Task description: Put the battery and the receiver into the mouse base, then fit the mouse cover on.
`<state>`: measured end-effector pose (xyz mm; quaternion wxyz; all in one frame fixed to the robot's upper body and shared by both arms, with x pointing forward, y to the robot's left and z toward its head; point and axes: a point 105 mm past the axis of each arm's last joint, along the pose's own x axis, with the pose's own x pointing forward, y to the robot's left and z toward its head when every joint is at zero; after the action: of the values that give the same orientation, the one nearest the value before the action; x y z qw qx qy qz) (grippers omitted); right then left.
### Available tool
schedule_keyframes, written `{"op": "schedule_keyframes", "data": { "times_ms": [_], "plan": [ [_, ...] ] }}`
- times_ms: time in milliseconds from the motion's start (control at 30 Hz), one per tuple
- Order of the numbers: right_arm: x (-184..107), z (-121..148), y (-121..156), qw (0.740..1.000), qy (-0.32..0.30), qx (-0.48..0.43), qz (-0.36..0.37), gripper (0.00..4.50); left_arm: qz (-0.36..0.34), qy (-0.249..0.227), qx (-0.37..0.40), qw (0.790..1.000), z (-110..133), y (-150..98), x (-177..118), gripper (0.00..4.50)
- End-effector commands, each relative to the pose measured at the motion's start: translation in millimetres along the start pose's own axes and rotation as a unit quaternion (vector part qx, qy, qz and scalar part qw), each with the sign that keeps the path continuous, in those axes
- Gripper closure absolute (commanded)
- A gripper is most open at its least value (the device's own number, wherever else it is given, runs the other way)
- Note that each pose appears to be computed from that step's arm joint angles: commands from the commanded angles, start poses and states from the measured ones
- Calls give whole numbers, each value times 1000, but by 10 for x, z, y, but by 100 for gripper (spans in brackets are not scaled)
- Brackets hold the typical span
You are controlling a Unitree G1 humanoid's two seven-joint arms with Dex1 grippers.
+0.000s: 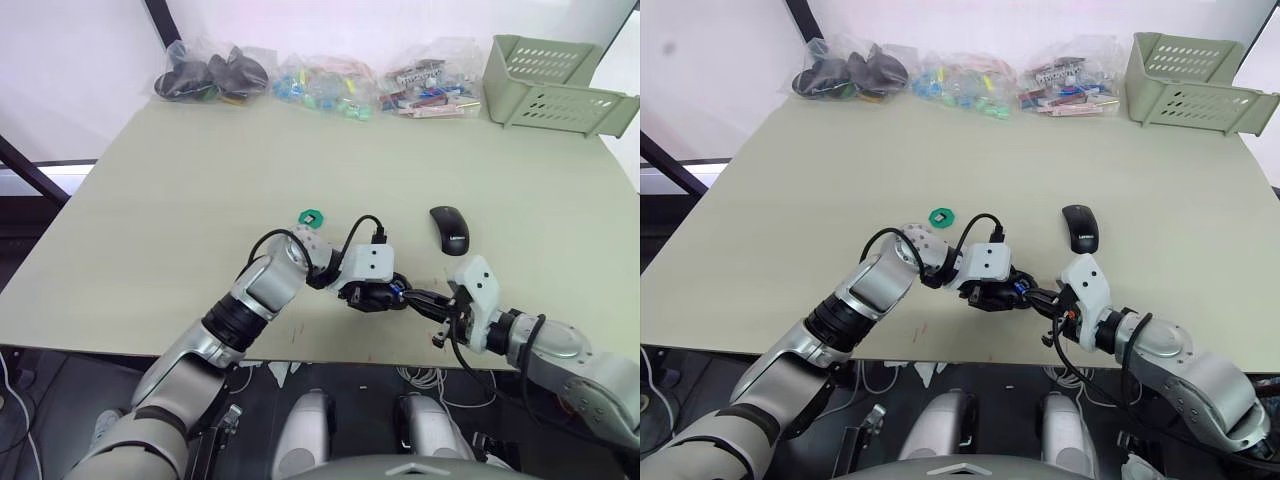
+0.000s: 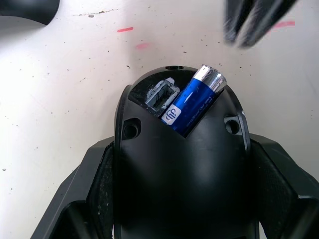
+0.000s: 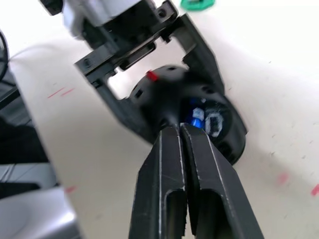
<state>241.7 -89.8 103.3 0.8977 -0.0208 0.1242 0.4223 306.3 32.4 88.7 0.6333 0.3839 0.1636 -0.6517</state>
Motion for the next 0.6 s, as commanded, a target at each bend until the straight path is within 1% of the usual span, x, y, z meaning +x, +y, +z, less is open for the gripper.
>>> {"op": "schedule_keyframes", "data": {
  "times_ms": [33,267,467,600],
  "plan": [
    [62,31,1,999,-47,-15,-9,442,-24,50,-38,998,-296,-152,137,155],
    [157,-58,40,999,-51,-14,-10,442,-24,52,-39,998,-303,-169,118,155],
    [212,-296,24,999,-18,2,-27,442,-24,52,-40,998,-291,-169,115,155],
    [222,-411,11,999,-8,17,-36,442,-24,53,-41,997,-296,-166,107,155]
  ]
}}
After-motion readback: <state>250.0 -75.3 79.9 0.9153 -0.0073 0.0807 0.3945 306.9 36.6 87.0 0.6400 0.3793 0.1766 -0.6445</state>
